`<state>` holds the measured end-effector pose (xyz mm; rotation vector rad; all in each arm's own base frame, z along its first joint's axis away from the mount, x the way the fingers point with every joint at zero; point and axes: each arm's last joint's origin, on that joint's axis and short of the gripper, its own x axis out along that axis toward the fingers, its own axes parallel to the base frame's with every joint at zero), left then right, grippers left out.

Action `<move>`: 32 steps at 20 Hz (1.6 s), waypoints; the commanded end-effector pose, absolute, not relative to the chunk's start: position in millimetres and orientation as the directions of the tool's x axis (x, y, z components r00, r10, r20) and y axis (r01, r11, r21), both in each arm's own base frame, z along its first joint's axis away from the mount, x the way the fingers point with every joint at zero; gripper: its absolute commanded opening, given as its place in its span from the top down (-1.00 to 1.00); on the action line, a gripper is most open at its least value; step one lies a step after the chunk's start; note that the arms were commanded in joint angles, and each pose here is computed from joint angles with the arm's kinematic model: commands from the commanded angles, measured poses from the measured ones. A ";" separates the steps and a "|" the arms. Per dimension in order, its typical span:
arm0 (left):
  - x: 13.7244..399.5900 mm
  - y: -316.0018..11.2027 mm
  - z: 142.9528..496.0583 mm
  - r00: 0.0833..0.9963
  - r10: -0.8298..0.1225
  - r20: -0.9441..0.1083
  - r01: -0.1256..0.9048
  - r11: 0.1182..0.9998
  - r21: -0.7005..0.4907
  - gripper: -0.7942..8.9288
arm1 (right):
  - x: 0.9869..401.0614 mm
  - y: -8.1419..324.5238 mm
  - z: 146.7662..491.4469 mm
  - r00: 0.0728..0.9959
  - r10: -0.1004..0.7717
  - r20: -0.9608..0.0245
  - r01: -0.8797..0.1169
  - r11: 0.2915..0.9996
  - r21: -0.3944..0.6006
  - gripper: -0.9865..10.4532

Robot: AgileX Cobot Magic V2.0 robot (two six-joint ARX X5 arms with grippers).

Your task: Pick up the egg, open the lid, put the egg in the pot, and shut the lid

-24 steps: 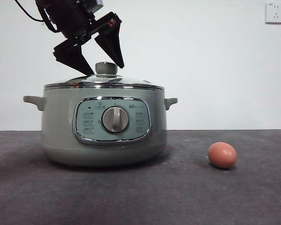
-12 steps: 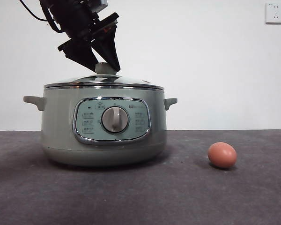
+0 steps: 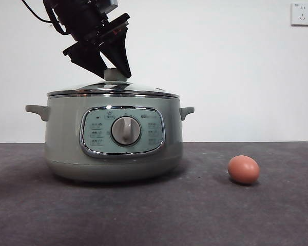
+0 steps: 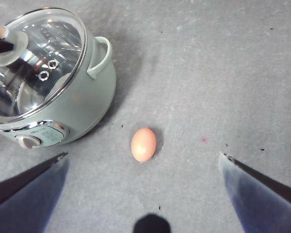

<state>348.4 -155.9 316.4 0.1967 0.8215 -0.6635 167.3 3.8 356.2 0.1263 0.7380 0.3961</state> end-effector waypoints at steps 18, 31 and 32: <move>273.9 -82.7 458.9 0.731 -0.451 -0.513 0.520 0.854 -0.011 0.85 | 221.0 27.5 329.5 0.577 0.440 -0.688 -0.348 0.895 0.281 -0.21; 150.7 -35.6 403.9 0.754 -0.387 -0.531 0.441 0.897 -0.027 0.85 | 292.6 94.1 242.3 0.395 0.331 -0.857 -0.356 0.915 0.189 -0.21; 143.0 -34.2 399.5 0.755 -0.387 -0.529 0.441 0.897 -0.027 0.85 | 294.9 97.5 236.7 0.381 0.327 -0.865 -0.358 0.915 0.188 -0.21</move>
